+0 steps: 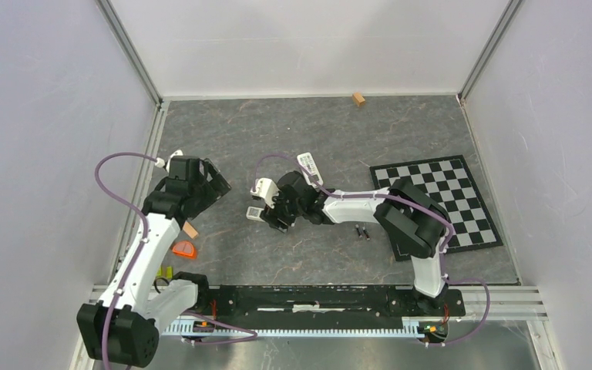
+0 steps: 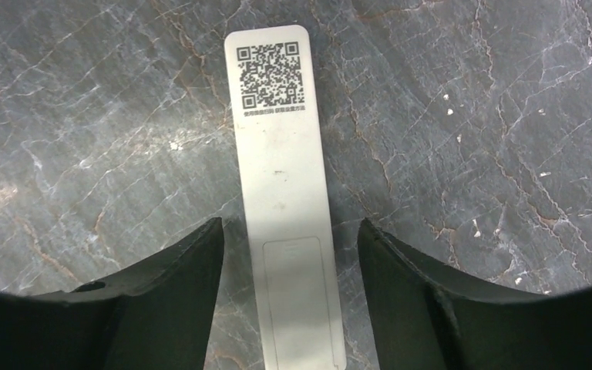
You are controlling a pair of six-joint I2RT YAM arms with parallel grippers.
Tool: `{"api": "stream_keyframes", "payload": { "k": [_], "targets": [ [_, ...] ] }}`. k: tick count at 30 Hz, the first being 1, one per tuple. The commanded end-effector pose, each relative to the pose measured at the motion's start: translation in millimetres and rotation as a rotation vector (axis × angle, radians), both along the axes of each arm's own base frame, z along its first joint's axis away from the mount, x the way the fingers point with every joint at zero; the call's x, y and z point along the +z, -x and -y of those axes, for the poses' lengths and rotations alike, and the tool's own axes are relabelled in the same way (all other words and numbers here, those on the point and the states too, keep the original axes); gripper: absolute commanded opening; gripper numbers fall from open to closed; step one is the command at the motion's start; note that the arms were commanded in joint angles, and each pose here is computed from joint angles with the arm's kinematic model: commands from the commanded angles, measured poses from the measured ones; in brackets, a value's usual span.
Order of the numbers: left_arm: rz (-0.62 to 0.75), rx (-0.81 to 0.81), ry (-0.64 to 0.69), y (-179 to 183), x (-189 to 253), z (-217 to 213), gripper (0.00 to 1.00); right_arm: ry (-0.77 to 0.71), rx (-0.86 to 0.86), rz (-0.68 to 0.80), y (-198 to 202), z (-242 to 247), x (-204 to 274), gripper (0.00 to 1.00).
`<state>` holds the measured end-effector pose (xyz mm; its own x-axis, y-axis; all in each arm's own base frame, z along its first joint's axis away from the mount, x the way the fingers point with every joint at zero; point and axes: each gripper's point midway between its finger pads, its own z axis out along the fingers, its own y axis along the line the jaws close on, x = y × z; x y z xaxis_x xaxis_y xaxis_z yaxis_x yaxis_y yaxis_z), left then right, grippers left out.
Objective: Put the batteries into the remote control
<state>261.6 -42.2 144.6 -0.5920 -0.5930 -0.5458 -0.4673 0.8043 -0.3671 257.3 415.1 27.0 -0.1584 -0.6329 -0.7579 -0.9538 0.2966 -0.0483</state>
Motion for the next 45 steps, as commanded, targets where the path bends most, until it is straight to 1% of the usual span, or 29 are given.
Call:
{"api": "stream_keyframes", "payload": {
  "k": [1,2,4,5,7,8,10,13,17,20,23,25,28,32,38,40,42,44,45],
  "targets": [
    [0.08,0.003,-0.044,1,29,-10,1.0,-0.042,-0.045,0.047,-20,-15,14,0.64],
    [0.09,0.008,-0.047,2,32,-12,1.0,-0.042,-0.06,0.05,-23,-15,14,0.6],
    [0.106,0.014,-0.052,4,37,-14,1.0,-0.048,-0.097,0.059,-28,-14,17,0.49],
    [0.115,0.012,-0.053,5,39,-14,1.0,-0.055,-0.139,0.072,-33,-11,21,0.42],
    [0.14,-0.002,-0.052,6,46,-13,1.0,-0.089,-0.221,0.098,-42,-4,32,0.33],
    [0.166,-0.012,-0.046,6,52,-11,1.0,-0.116,-0.257,0.1,-44,1,39,0.29],
    [0.245,-0.048,-0.03,4,65,-6,1.0,-0.177,-0.32,0.11,-51,11,57,0.24],
    [0.345,-0.107,0.001,3,80,4,1.0,-0.275,-0.443,0.093,-63,30,84,0.21],
    [0.426,-0.206,0.057,1,92,23,1.0,-0.308,-0.664,0.108,-88,79,101,0.2],
    [0.439,-0.237,0.075,0,91,29,1.0,-0.247,-0.872,0.101,-109,128,91,0.2],
    [0.449,-0.26,0.094,-2,91,35,1.0,-0.161,-1.084,0.07,-123,182,66,0.2],
    [0.463,-0.277,0.106,-3,93,38,1.0,-0.099,-1.191,0.041,-127,214,47,0.22],
    [0.479,-0.307,0.127,-4,93,45,1.0,-0.051,-1.22,-0.007,-132,236,25,0.23],
    [0.456,-0.331,0.139,-5,87,49,1.0,-0.001,-1.218,-0.034,-137,249,6,0.24],
    [0.439,-0.337,0.136,-9,81,50,1.0,0.036,-1.211,-0.1,-138,254,-10,0.3],
    [0.441,-0.331,0.129,-9,81,49,1.0,0.051,-1.207,-0.111,-138,254,-11,0.38],
    [0.443,-0.328,0.123,-10,81,48,1.0,0.057,-1.213,-0.106,-138,256,-6,0.6],
    [0.447,-0.324,0.115,-10,82,46,1.0,0.05,-1.203,-0.086,-140,256,3,0.75],
    [0.446,-0.321,0.111,-10,82,45,1.0,0.041,-1.199,-0.076,-141,256,9,0.78]
  ]
}}
